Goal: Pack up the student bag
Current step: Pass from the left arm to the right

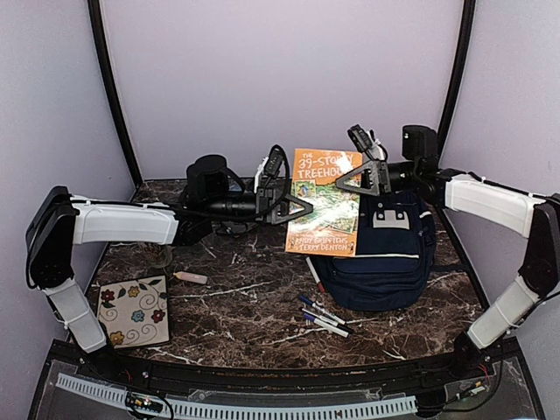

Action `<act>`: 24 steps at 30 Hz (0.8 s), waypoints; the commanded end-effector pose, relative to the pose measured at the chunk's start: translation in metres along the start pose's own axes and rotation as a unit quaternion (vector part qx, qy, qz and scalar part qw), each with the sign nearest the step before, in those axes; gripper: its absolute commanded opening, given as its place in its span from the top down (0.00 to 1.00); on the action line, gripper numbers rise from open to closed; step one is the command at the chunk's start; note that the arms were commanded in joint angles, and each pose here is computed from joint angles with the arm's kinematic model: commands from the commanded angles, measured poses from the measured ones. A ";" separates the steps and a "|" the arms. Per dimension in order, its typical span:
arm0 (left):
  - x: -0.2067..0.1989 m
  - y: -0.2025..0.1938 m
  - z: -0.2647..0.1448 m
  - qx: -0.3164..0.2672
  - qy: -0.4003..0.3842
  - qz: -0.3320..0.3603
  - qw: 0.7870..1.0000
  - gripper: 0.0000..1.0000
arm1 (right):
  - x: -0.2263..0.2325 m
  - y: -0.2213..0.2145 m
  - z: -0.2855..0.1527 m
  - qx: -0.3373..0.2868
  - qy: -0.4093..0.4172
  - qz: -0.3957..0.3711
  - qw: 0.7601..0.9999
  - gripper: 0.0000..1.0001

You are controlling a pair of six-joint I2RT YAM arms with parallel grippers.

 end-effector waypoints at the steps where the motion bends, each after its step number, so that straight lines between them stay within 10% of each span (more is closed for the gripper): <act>1: -0.017 0.017 -0.003 -0.030 -0.025 0.044 0.998 1.00 | 0.026 0.011 -0.011 -0.013 0.022 -0.033 0.999 0.19; 24: -0.003 0.010 -0.001 -0.024 0.011 0.029 0.999 0.99 | 0.009 0.012 -0.017 -0.041 0.000 0.000 0.999 0.79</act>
Point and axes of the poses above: each gripper's point midway between its finger pads, its own z axis out along the fingers, its own x axis along the line the jaws close on, y = z × x, the point moved 6 cm from there along -z, back along the fingers, and after that the axes turned 15 degrees about z, right-handed, at the moved point
